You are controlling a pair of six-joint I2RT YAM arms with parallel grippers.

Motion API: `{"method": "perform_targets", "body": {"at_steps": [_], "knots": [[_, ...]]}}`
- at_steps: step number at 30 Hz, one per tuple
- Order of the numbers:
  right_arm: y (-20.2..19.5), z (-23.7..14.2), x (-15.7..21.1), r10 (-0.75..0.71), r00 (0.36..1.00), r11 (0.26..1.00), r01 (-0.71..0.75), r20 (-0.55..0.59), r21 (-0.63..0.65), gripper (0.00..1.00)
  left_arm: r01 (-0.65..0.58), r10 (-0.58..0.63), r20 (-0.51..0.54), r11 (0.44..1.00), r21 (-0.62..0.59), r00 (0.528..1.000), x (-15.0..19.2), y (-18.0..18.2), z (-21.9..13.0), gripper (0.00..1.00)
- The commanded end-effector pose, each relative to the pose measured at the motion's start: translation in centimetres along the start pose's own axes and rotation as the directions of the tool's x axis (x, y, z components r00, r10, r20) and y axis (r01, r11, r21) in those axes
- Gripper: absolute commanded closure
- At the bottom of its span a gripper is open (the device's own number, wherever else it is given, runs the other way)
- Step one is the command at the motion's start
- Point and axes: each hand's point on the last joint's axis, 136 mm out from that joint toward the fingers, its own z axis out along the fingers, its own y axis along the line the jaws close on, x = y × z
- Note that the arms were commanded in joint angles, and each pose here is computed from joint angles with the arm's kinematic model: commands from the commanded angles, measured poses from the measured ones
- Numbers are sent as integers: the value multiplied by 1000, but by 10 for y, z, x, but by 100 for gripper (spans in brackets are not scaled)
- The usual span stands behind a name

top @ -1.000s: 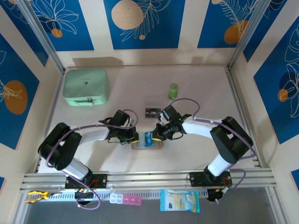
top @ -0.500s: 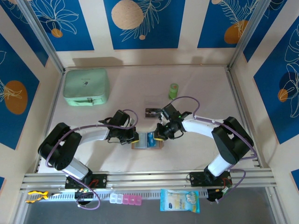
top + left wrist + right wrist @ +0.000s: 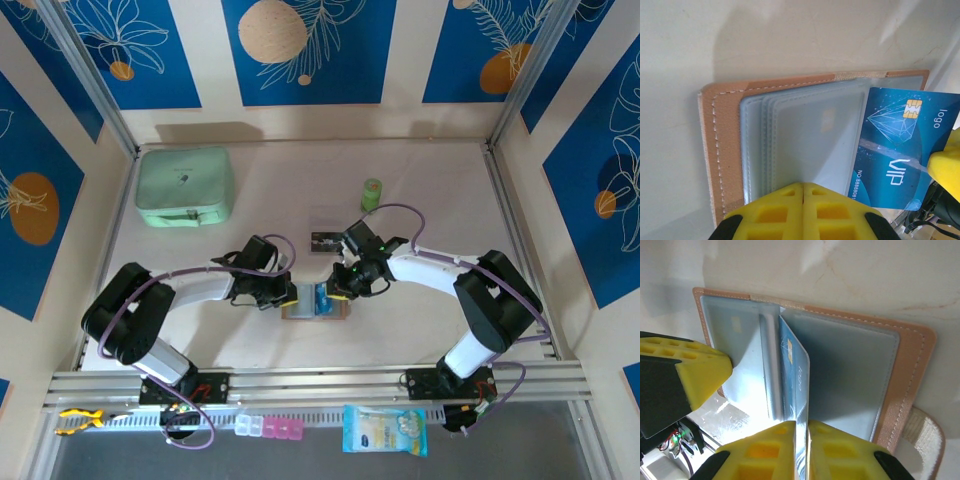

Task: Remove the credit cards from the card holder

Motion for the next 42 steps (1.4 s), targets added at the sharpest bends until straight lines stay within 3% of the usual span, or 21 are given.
{"method": "perform_targets", "body": {"at_steps": [1,11,17,26,32,38,42], "knots": [[7,0,0,7,1000,1000,-7,-3,-8,85,3,-5,-33,998,-55,999,7,11,5,100],[8,4,1,13,1000,1000,-13,-5,-7,85,1,-3,-35,999,-52,999,7,11,5,100],[8,1,0,13,1000,1000,-13,9,-2,90,-1,0,-30,999,-47,1000,6,8,3,100],[13,-30,-5,-36,997,999,36,66,2,92,-13,12,-16,999,-35,1000,2,1,-2,100],[14,-59,-17,-171,979,985,169,110,24,93,-27,27,-1,999,-21,1000,-1,-7,-8,98],[17,-85,-43,-493,863,869,482,112,110,93,-37,37,20,999,-26,999,-5,-10,-14,94],[17,-95,-61,-710,702,697,694,46,179,94,-41,42,28,999,-26,999,-6,-12,-17,93]]}}
